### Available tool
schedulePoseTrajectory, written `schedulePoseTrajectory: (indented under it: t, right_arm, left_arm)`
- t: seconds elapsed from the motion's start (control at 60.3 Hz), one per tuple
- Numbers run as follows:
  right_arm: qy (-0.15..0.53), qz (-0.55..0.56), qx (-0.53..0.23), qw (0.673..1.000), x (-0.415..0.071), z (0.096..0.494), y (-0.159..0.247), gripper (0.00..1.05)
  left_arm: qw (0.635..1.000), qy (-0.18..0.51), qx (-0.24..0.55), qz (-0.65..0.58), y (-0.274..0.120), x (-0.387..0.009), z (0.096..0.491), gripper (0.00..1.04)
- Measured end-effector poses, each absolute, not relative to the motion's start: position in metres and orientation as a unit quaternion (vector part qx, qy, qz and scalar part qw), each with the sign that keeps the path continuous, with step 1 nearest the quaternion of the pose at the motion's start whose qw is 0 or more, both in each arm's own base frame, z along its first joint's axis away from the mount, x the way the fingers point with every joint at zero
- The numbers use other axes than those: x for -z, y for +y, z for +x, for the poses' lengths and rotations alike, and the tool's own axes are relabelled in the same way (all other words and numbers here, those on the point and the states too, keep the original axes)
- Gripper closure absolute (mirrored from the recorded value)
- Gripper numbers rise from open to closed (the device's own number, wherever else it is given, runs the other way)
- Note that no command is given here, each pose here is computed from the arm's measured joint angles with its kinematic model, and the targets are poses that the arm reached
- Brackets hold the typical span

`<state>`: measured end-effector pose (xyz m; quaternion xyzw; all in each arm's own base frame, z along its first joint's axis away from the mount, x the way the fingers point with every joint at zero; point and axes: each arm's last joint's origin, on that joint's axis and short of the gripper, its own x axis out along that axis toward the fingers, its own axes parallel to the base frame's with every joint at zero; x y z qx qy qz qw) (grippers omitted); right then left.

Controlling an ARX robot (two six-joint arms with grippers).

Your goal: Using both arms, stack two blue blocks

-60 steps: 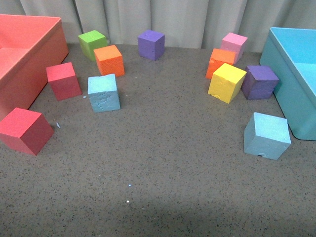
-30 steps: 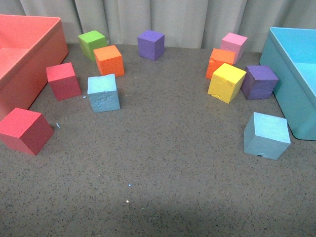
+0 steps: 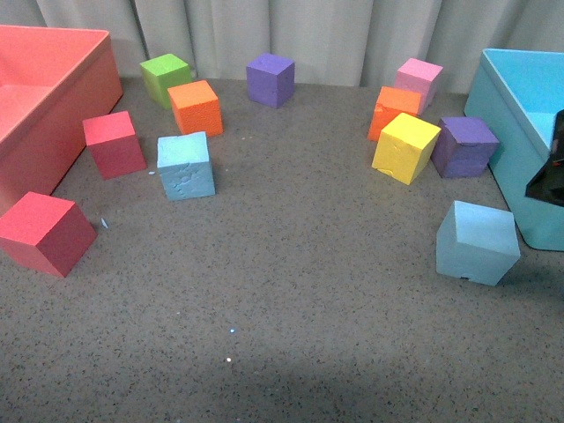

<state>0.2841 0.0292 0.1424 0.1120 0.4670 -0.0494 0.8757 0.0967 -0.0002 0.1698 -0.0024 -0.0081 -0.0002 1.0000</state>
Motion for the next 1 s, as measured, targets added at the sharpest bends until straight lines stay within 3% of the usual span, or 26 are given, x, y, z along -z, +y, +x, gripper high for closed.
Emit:
schedulePoseTrajectory:
  t: [0.133,0.564,0.995]
  right_arm:
    - [0.52,0.115,0.069,0.843,-0.126,0.307,0.036,0.09]
    - [0.559,0.09,0.065,0.822,-0.101,0.347,0.06,0.09]
    - [0.601,0.045,0.061,0.796,-0.069,0.363,0.063,0.09]
  left_arm:
    - [1.0,-0.008,0.0,-0.002,0.0,-0.17,0.097,0.07]
    - [1.0,-0.008,0.0,-0.002,0.0,-0.17,0.097,0.07]
    - [1.0,-0.008,0.0,-0.002,0.0,-0.17,0.097,0.07]
